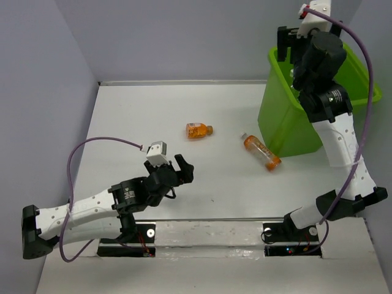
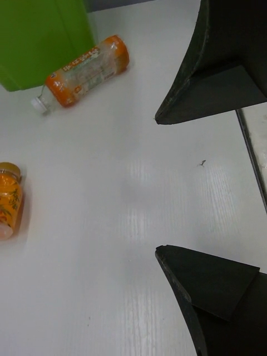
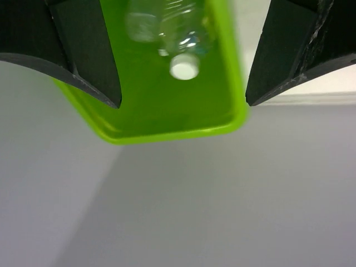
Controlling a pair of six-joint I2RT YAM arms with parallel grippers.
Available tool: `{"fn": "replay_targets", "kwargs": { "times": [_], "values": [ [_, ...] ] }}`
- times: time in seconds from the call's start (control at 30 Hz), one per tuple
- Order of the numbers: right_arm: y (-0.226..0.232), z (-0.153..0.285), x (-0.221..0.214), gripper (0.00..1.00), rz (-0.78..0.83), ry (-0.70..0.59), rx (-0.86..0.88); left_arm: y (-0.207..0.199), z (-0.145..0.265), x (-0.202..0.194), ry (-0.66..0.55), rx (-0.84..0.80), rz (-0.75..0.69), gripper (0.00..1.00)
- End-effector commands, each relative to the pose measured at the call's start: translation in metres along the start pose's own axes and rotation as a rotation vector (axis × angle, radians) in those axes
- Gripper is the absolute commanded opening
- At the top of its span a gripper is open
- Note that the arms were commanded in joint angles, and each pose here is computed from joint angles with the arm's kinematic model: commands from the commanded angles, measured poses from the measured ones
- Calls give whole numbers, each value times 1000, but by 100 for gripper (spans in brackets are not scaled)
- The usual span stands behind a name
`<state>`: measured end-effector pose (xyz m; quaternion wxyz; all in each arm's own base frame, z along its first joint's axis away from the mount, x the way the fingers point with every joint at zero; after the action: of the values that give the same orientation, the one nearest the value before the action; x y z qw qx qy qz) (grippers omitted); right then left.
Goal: Put the plastic bottles in the bin
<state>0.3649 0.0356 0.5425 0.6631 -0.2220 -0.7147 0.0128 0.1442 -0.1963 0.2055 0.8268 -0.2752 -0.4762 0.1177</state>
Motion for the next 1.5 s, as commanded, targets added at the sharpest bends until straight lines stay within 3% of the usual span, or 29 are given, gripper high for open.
{"fn": "replay_targets", "kwargs": {
  "times": [0.0, 0.07, 0.17, 0.3, 0.37, 0.6, 1.0, 1.27, 1.37, 1.43, 1.47],
  "values": [
    [66, 63, 19, 95, 18, -64, 394, -7, -21, 27, -112, 72, 78, 99],
    [111, 90, -2, 93, 66, -12, 598, -7, -36, 38, -126, 81, 86, 99],
    [149, 105, -67, 93, 148, 185, 702, -4, -57, 41, -94, 104, 86, 99],
    [177, 122, -158, 98, 199, 377, 733, 3, -79, 50, -108, 137, 117, 99],
    [181, 124, -168, 98, 184, 399, 734, 3, -85, 52, -107, 130, 136, 99],
    [192, 123, -279, 100, 298, 656, 661, 5, -117, 65, -105, 163, 248, 99],
    [200, 87, -354, 100, 290, 838, 640, 16, -179, 66, -69, 248, 295, 99],
    [212, 86, -400, 98, 307, 938, 591, 24, -219, 54, 6, 292, 295, 99],
    [219, 94, -417, 93, 297, 985, 611, 28, -227, 51, 12, 303, 299, 99],
    [224, 100, -423, 77, 273, 1006, 646, 30, -232, 51, 11, 300, 305, 99],
    [231, 107, -421, 62, 241, 1003, 663, 32, -237, 48, 25, 299, 303, 99]
  ]
}}
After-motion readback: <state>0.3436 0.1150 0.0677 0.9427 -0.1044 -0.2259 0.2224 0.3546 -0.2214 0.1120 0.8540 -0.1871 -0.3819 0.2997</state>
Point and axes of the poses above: each gripper's point midway between its finger pads, its own z axis back along the fingers, its own y axis along the line the jaws close on, x = y × z, the point moved 4 cm from there along z, back along the fingers, and after that the axes turned 5 degrees about z, right-handed, at the moved point
